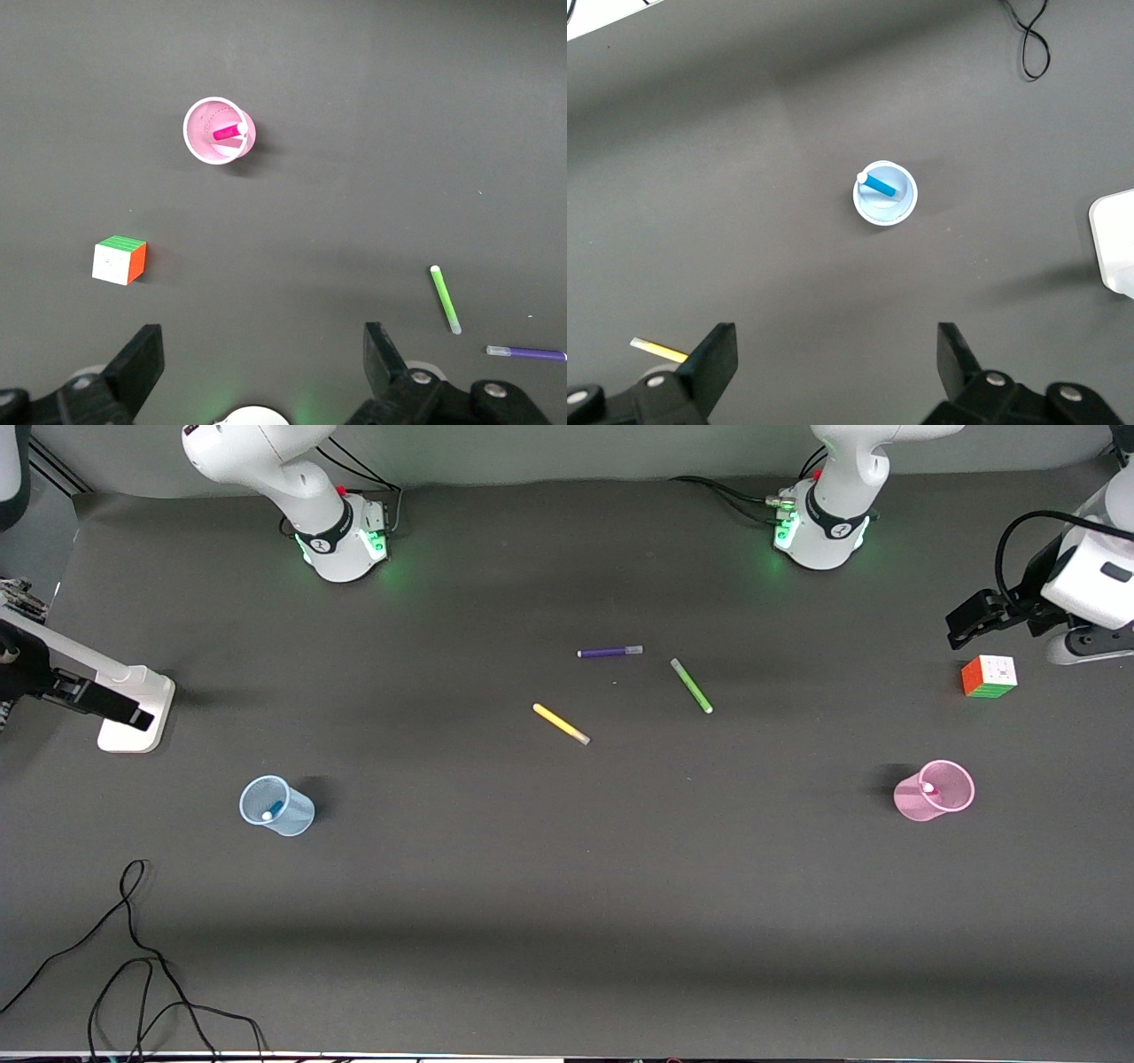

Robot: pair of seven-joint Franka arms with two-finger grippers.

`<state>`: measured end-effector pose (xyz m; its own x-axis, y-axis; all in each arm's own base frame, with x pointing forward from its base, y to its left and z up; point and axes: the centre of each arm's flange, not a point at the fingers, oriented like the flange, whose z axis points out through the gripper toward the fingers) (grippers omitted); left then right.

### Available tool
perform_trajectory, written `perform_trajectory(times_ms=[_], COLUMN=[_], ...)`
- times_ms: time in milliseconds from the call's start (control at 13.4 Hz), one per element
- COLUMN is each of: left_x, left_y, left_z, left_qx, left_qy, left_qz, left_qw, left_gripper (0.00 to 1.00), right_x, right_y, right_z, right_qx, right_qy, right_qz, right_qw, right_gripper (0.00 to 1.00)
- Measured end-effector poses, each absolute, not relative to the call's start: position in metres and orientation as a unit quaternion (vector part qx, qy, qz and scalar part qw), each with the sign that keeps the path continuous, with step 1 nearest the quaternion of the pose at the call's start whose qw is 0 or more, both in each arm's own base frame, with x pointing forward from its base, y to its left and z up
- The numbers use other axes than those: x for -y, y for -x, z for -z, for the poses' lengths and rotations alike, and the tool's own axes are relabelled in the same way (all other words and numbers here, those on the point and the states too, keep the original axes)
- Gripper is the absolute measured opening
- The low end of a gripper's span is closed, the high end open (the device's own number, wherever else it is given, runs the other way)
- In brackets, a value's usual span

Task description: Place pink and blue markers in matching cups

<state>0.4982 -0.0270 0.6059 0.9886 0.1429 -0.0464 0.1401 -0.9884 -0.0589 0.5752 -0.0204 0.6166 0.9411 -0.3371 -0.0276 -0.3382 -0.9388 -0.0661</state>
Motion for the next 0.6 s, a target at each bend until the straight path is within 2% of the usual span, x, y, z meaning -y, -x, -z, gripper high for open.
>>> perform_trajectory(times_ms=[299,597], left_x=[0.021,0.021], left_y=[-0.499,-0.501], left_z=[-0.605,-0.602], left_qx=[0.076,0.075], left_qy=[0.996,0.996], left_qz=[-0.027,-0.031], left_qw=[0.027,0.027], left_gripper=[1.00,1.00], right_x=[0.017,-0.001], right_y=[-0.576,-0.572], right_z=[-0.613,-0.600], right_qx=[-0.164,-0.140], right_qy=[0.985,0.989], right_qz=[-0.015,-0.038], right_qw=[0.044,0.014], right_gripper=[1.00,1.00])
